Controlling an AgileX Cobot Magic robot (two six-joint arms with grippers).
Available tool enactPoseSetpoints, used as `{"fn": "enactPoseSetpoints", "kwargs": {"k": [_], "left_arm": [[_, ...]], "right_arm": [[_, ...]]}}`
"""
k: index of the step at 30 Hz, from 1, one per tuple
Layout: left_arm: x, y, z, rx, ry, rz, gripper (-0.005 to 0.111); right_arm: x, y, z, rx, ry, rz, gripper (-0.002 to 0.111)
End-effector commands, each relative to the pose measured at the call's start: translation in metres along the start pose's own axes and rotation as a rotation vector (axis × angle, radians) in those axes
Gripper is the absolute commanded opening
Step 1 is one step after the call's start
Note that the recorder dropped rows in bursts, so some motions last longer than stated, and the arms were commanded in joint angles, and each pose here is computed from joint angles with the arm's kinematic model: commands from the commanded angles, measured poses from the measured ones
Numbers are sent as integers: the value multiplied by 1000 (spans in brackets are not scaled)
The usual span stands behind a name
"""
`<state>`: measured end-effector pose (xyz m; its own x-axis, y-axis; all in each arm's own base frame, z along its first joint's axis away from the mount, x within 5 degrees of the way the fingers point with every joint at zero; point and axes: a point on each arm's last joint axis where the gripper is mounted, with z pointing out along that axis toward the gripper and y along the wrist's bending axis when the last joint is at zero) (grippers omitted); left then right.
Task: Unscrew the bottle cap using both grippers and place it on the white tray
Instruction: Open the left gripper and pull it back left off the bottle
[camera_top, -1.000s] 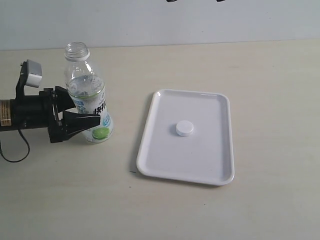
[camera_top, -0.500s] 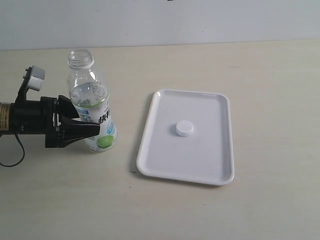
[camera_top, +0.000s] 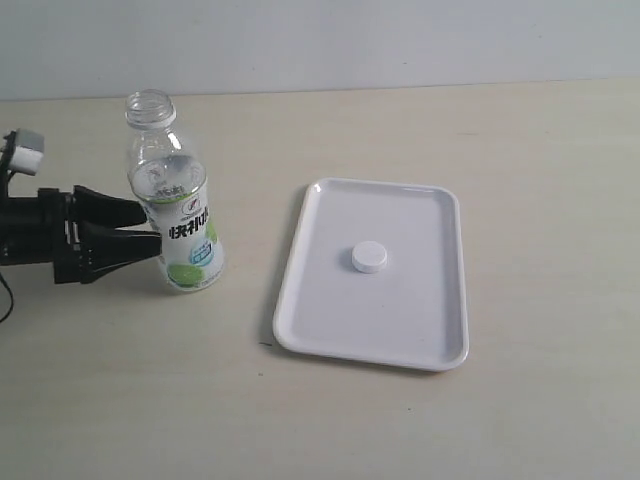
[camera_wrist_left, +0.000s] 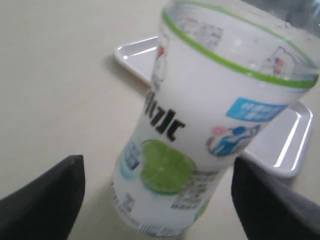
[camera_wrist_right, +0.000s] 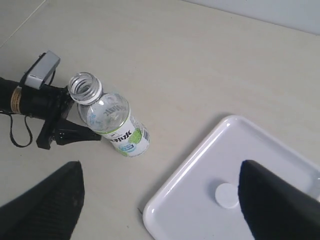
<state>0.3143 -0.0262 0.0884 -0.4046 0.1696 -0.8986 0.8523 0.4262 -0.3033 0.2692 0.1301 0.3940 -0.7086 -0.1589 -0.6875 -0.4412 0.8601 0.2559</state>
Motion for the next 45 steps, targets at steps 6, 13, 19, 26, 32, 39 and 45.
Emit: {"fn": "enactPoseSetpoints", "kwargs": {"k": [6, 13, 19, 26, 32, 39, 45], "left_arm": [[7, 12, -43, -55, 7, -154, 77], [-42, 13, -58, -176, -208, -538, 77], [-53, 9, -62, -163, -256, -730, 77], [-54, 9, -62, -165, -264, -738, 77], [-53, 9, -62, -146, -271, -873, 77], [-56, 10, -63, -149, -303, -917, 77], [-57, 10, -64, -150, -307, -917, 77]], "right_arm": [[-3, 0, -4, 9, -37, -23, 80], [-2, 0, -4, 11, -32, -31, 80], [-2, -4, -4, 47, -29, -54, 61], [-1, -5, -11, 84, -34, -86, 5], [3, 1, -61, 148, -157, -135, 0], [60, -12, -105, 322, -270, -107, 0], [128, -22, -125, 397, -344, -92, 0]]}}
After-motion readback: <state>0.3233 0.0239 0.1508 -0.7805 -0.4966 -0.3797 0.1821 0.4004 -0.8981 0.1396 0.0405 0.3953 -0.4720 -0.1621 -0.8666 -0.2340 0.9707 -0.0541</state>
